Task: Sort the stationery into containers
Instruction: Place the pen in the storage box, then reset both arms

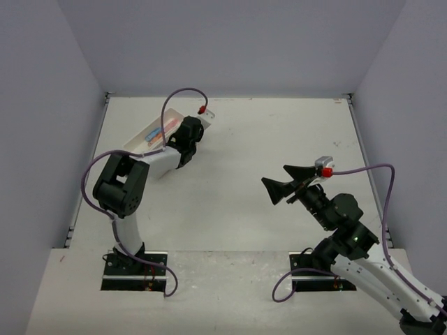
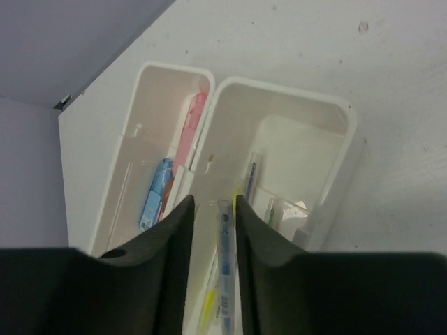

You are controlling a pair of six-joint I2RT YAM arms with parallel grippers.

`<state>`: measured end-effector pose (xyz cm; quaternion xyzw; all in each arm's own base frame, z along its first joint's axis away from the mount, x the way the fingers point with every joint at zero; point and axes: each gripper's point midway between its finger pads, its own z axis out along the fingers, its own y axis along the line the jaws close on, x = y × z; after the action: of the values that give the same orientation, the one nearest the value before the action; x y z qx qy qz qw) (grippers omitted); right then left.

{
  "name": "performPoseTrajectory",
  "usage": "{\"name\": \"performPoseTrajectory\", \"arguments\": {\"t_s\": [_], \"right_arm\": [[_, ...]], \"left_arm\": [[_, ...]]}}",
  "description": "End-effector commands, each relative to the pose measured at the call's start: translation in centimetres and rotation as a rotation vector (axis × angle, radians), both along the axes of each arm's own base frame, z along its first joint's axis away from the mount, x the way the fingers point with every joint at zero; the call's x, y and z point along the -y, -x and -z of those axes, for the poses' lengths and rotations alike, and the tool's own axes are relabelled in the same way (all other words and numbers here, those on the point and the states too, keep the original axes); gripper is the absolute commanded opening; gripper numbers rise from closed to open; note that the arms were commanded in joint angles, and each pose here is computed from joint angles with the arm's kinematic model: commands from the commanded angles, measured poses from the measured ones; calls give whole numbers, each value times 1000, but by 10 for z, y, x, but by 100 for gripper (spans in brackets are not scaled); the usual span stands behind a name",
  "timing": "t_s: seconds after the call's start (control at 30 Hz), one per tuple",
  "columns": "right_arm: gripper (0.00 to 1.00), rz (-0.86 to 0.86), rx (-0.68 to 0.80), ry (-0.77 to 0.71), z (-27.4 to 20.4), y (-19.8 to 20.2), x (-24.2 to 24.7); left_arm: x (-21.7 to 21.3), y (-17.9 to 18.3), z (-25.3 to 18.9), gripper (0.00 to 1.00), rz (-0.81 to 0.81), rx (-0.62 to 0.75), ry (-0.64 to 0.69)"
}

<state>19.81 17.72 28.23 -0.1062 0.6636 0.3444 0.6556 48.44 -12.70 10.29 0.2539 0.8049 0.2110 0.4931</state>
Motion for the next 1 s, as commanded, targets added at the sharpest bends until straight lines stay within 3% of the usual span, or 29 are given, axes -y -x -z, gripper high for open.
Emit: {"name": "performPoseTrajectory", "arguments": {"t_s": [0.0,0.13,0.23,0.3,0.37,0.5,0.57,0.7,0.97], "right_arm": [[99,-11,12,-8,-10,-1,-3],[99,-15,4,3,-11,-2,-5],[99,4,-5,11,-15,-4,-2],[99,19,-30,36,-17,-5,0],[99,95,-90,77,-22,-11,12],[99,329,-223,161,-36,-20,56],[99,463,-246,183,-44,-23,82],[99,546,-240,211,-55,-18,104],[99,521,-236,145,-27,-4,110]], "left_arm": [[-6,-16,-51,47,-68,155,67],[-8,-17,-99,86,-105,217,99],[-2,-7,-165,100,-141,312,227],[-1,16,-198,100,-181,316,307],[-4,45,-235,100,-224,343,498],[-42,120,-251,100,-337,346,699],[-59,146,-232,100,-389,341,729],[-99,196,-186,100,-527,292,685],[-127,246,-153,100,-480,307,657]]}}
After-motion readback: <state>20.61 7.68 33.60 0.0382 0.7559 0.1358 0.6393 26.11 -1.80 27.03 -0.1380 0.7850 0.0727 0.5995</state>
